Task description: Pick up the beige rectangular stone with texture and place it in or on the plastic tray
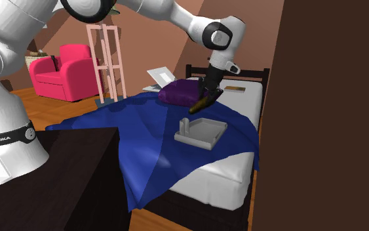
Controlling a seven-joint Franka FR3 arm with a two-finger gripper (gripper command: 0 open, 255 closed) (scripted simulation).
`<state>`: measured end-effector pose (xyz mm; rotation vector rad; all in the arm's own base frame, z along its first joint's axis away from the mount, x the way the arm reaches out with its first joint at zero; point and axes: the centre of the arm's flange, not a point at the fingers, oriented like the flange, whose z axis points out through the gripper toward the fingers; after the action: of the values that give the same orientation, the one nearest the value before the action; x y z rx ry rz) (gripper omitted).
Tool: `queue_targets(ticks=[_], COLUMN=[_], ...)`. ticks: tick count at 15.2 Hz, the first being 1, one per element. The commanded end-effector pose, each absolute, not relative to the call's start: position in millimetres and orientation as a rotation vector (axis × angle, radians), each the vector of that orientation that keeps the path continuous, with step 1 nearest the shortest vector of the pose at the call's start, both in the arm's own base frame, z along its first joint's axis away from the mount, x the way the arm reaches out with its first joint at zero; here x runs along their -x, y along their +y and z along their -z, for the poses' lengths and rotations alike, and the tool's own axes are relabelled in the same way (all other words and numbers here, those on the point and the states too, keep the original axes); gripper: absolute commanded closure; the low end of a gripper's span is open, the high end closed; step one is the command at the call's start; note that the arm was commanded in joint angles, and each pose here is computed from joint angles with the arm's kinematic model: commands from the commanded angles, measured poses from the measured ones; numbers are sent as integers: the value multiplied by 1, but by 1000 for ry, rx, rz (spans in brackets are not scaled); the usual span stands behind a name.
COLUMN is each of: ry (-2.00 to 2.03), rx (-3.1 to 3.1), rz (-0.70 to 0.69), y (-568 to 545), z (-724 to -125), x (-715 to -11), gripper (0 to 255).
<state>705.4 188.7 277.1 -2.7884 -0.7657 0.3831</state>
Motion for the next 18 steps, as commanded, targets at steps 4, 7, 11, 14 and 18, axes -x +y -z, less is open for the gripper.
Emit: queue_targets(ticks=[4, 7, 11, 14, 18], ry=[-768, -767, -768, -767, -767], rx=[2788, 2788, 2788, 2788, 2788], rz=[-383, -383, -383, -383, -383], y=[187, 187, 187, 187, 187], z=[-253, -237, -216, -204, -204], x=[-707, -707, -707, -707, -707], gripper=[255, 255, 255, 255, 255])
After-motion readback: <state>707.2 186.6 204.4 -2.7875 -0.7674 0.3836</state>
